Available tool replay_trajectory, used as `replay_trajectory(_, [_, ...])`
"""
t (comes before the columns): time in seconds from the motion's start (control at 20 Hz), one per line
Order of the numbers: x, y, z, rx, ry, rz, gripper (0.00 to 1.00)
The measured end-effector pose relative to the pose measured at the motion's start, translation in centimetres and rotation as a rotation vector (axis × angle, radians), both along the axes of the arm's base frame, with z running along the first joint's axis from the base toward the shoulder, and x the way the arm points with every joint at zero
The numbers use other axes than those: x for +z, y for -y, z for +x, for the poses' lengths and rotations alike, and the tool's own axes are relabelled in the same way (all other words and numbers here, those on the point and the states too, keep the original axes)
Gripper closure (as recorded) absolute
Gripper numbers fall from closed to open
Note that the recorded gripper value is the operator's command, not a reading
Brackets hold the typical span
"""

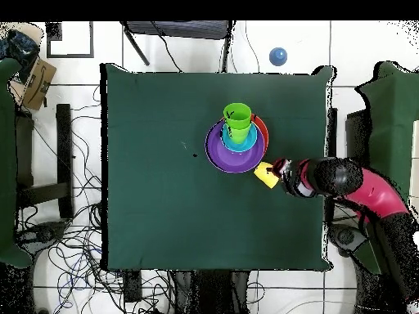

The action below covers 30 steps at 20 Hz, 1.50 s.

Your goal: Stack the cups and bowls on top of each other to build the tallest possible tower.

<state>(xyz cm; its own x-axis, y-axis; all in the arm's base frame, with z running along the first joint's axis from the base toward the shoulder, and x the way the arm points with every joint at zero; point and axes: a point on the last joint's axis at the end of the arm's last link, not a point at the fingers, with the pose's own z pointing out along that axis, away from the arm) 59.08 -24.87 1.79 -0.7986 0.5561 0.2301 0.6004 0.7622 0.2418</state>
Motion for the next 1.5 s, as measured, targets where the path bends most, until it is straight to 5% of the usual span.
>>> replay_trajectory(0.65, [2.3, 2.9, -0.5, -0.026, 0.02, -0.043, 0.0])
replay_trajectory(1.5, [0.9, 2.1, -1.0, -0.027, 0.004, -0.011, 0.0])
